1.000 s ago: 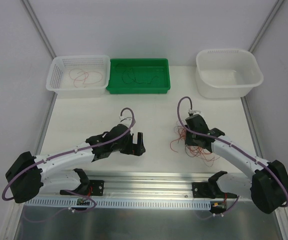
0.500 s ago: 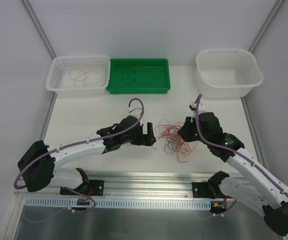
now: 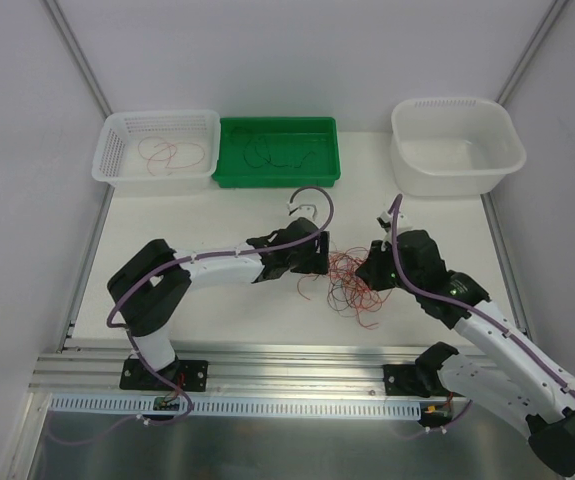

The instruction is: Untangle the cables

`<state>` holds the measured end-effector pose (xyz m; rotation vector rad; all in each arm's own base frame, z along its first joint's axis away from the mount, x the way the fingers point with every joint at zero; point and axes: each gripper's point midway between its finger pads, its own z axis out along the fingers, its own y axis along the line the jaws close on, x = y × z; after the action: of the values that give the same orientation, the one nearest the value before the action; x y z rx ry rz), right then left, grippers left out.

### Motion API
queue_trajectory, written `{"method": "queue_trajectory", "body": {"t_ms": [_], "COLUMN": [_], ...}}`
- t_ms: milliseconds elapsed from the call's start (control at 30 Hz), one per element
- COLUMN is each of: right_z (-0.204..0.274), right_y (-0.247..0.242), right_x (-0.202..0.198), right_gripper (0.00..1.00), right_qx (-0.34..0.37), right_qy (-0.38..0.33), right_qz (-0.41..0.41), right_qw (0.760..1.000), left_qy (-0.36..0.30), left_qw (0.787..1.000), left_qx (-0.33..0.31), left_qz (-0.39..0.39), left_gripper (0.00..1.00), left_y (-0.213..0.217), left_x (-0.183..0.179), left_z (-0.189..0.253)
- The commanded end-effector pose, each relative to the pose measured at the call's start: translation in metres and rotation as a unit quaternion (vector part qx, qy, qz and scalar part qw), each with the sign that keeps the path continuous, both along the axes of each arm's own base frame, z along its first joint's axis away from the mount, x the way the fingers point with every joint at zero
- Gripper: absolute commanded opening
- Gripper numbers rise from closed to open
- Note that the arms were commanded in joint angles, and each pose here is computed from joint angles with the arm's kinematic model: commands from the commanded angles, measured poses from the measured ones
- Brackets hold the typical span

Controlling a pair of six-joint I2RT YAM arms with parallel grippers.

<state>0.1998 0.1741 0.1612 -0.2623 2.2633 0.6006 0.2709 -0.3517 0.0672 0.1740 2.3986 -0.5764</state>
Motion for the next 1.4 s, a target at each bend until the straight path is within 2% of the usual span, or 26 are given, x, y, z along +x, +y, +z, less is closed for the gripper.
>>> {"method": "queue_trajectory", "body": {"t_ms": [0,67,167,200,267,333,400,467,500,567,600,667,800,1000,1167,1300,1367], "right_z": [0.006,0.006,0.004,0.003,0.002,0.000,-0.002,-0.001,-0.004,-0.001,-0.002,0.001,0.016,0.040,0.053,0.049,0.043], "right_y": [0.005,0.007,0.009,0.008,0.004,-0.001,-0.016,-0.032,-0.041,-0.060,-0.067,-0.084,-0.105,-0.125,-0.118,-0.120,-0.126], "right_x": [-0.003,-0.004,-0.006,-0.006,-0.005,-0.007,-0.002,0.004,0.003,0.010,0.008,0.013,0.019,0.030,0.038,0.042,0.042], "right_gripper": [0.01,0.01,0.01,0.01,0.01,0.01,0.01,0.01,0.01,0.01,0.01,0.01,0.01,0.01,0.01,0.01,0.01], "right_qx": [0.015,0.018,0.020,0.019,0.012,0.002,-0.027,-0.054,-0.074,-0.101,-0.113,-0.125,-0.118,-0.111,-0.092,-0.105,-0.111], "right_qy": [-0.007,-0.006,-0.004,-0.003,-0.005,-0.004,-0.016,-0.031,-0.028,-0.037,-0.033,-0.035,-0.038,-0.047,-0.051,-0.037,-0.027], "right_qz": [0.009,0.011,0.014,0.013,0.004,0.001,-0.026,-0.060,-0.073,-0.111,-0.122,-0.157,-0.206,-0.247,-0.237,-0.244,-0.261], "right_qw": [1.000,1.000,1.000,1.000,1.000,1.000,0.999,0.996,0.994,0.988,0.986,0.979,0.971,0.962,0.966,0.963,0.959], "left_qy": [-0.028,-0.035,-0.040,-0.037,-0.038,-0.042,-0.044,-0.038,-0.049,-0.042,-0.058,-0.053,-0.096,-0.162,-0.206,-0.225,-0.215], "left_qw": [1.000,0.999,0.998,0.998,0.997,0.996,0.994,0.991,0.990,0.985,0.984,0.977,0.964,0.945,0.936,0.914,0.896], "left_qx": [0.008,0.014,0.032,0.044,0.055,0.073,0.083,0.101,0.099,0.117,0.108,0.121,0.121,0.097,0.111,0.179,0.210], "left_qz": [0.012,0.018,0.021,0.022,0.025,0.039,0.049,0.075,0.086,0.122,0.132,0.169,0.216,0.266,0.263,0.288,0.327], "left_gripper": [0.71,0.66,0.49,0.36,0.23,0.00,0.00,0.00,0.00,0.00,0.00,0.00,0.00,0.00,0.00,0.00,0.00], "left_y": [-0.014,-0.016,-0.019,-0.018,-0.014,0.000,0.015,0.048,0.062,0.107,0.123,0.170,0.236,0.299,0.317,0.350,0.378], "left_x": [0.019,0.027,0.035,0.035,0.037,0.040,0.041,0.047,0.052,0.060,0.065,0.071,0.075,0.065,0.053,0.045,0.040], "left_z": [0.002,0.001,-0.007,-0.015,-0.018,-0.022,-0.017,-0.022,-0.008,-0.010,0.010,0.015,0.072,0.165,0.214,0.230,0.227]}}
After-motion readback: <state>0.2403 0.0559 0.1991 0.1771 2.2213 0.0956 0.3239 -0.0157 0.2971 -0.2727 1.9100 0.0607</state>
